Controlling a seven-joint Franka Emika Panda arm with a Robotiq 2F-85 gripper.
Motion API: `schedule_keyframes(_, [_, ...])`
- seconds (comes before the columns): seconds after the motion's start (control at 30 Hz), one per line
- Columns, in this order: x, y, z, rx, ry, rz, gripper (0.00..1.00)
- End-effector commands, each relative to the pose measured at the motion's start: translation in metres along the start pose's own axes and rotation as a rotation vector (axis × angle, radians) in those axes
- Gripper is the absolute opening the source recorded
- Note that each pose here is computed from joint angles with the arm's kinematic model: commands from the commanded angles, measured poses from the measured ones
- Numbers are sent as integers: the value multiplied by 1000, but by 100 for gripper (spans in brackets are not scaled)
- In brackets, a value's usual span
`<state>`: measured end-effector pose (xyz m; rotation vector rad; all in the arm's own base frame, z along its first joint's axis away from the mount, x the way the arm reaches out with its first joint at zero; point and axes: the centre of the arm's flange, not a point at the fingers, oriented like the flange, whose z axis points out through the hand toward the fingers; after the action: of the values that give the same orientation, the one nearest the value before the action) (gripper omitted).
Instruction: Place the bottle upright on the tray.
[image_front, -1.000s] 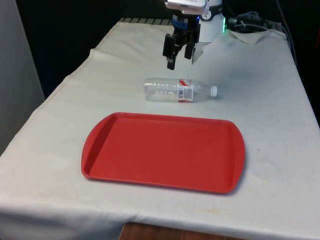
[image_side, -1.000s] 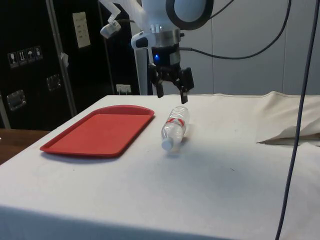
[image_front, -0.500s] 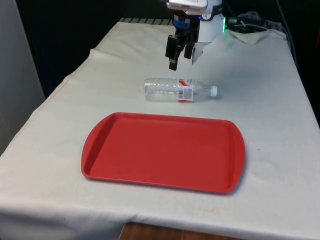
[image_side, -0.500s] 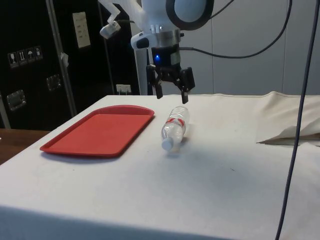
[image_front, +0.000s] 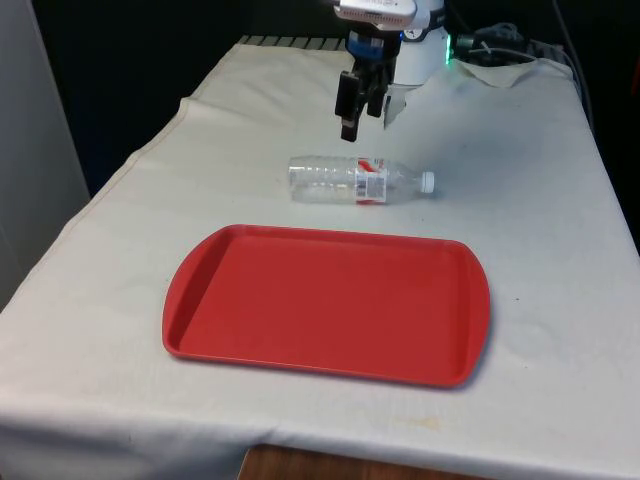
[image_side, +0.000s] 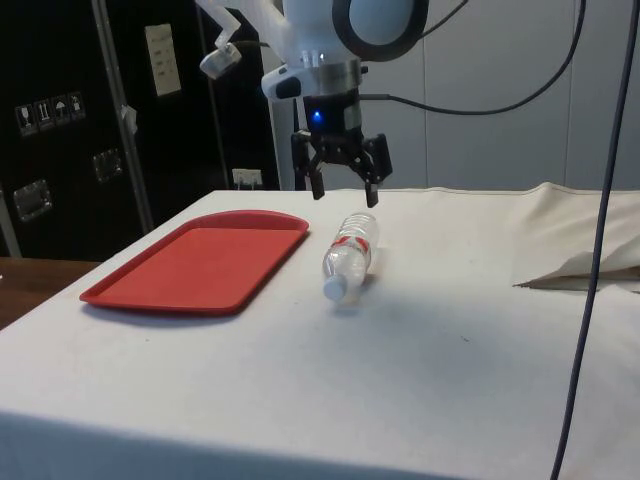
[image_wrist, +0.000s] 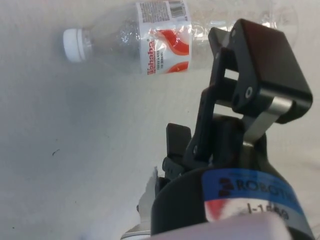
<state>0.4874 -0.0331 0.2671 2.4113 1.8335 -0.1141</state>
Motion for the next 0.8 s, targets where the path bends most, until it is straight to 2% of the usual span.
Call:
schedule_keyframes(0.0, [1,0,0,-6,1,-14,100])
schedule_keyframes(0.13, [2,0,1,-5,1,-40,100])
schedule_keyframes(0.17, [0,0,0,1,0,-31,100])
schedule_keyframes(0.3, [2,-1,1,-4,1,-64,100])
schedule_keyframes(0.43, [2,-1,2,-4,1,-83,100])
schedule_keyframes(0.47, [2,-1,1,3,0,-78,100])
schedule_keyframes(0.67, [3,-1,3,-3,1,-119,100])
schedule_keyframes(0.77, [3,-2,2,5,-1,-124,100])
